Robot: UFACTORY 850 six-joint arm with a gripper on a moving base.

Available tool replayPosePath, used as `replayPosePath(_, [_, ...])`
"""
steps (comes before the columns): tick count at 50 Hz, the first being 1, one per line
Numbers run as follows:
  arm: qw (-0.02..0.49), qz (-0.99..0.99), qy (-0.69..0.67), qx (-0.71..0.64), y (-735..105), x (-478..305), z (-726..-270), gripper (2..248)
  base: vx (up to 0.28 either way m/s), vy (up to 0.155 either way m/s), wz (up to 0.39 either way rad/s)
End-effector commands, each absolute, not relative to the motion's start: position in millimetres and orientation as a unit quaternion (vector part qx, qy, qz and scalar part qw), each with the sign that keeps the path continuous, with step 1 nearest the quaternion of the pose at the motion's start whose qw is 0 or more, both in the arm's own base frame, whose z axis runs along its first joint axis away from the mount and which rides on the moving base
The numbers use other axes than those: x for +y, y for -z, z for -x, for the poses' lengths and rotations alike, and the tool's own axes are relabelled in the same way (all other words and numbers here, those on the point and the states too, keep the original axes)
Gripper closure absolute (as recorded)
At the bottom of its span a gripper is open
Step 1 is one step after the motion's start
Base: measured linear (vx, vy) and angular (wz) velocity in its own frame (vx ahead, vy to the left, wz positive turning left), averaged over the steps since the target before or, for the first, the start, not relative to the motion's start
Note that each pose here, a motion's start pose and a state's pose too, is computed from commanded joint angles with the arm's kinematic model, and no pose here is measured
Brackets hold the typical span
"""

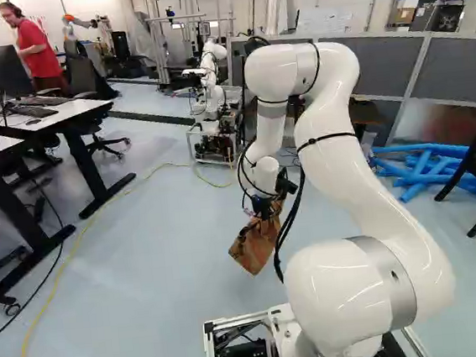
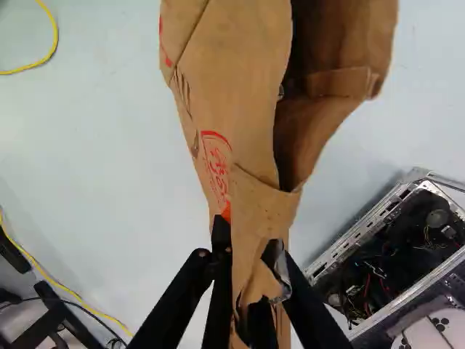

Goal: Pick up the bag on the ground and place it on the table

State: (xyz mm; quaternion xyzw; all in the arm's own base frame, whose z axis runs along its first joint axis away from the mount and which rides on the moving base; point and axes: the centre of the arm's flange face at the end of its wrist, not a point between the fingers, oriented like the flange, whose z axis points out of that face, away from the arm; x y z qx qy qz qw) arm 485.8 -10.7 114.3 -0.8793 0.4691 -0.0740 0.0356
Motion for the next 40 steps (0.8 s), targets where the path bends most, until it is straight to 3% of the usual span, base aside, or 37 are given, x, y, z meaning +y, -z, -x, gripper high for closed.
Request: replayPosePath(40, [0.042,0.872,0.083,0.481,-173,1,-454,229,0.000,0.000,0.000])
